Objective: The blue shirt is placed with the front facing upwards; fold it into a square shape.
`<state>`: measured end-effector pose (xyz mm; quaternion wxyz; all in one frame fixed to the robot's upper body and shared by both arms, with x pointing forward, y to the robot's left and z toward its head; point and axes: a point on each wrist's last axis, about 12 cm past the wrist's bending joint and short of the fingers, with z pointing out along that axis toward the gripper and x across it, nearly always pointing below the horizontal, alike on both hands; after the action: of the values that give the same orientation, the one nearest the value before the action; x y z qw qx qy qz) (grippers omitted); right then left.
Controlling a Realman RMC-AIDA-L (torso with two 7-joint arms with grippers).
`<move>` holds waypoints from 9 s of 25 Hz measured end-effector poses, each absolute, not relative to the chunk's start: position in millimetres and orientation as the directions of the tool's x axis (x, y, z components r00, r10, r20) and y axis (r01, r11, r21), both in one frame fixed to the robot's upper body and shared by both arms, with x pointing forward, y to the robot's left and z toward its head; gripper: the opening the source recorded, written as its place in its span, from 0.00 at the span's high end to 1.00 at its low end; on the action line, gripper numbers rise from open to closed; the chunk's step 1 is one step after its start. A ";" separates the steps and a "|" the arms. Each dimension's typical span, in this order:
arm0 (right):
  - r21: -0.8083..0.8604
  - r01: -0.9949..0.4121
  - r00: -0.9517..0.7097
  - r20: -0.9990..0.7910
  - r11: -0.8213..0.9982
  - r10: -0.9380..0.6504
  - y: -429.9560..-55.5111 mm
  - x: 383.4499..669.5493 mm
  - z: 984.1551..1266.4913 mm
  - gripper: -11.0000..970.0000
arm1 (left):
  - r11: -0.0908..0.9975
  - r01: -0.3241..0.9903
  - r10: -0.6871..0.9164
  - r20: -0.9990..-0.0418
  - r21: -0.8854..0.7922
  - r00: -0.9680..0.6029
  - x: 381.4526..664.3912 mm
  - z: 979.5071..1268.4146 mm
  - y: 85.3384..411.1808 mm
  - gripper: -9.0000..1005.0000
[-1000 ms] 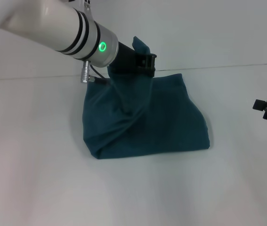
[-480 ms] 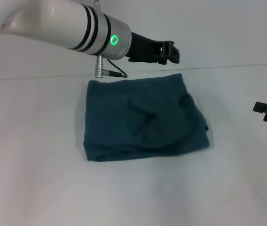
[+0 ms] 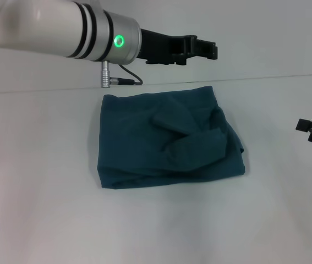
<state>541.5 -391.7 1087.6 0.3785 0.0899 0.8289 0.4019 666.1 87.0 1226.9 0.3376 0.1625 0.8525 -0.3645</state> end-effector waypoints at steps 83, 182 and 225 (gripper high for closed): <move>-0.133 -0.673 -0.525 -0.606 0.727 -0.597 -111.9 674.3 1122.9 0.22 | 0.612 0.207 -0.371 -0.508 -0.763 -0.777 549.9 1102.4 331.3 0.13; 0.119 -0.285 -0.719 -0.683 0.951 -0.130 -244.9 688.0 1167.4 0.43 | 0.567 0.226 -0.380 -0.496 -0.792 -0.781 557.9 1107.5 317.0 0.13; 0.678 -0.199 -0.858 -0.469 0.708 0.208 -245.8 623.9 1086.0 0.43 | 0.581 0.227 -0.393 -0.513 -0.782 -0.763 561.5 1107.4 317.2 0.13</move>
<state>623.9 -245.8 1086.0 0.2660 0.0025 0.8850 0.3821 561.5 317.2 1107.4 0.3405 -0.0506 0.8213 -0.4550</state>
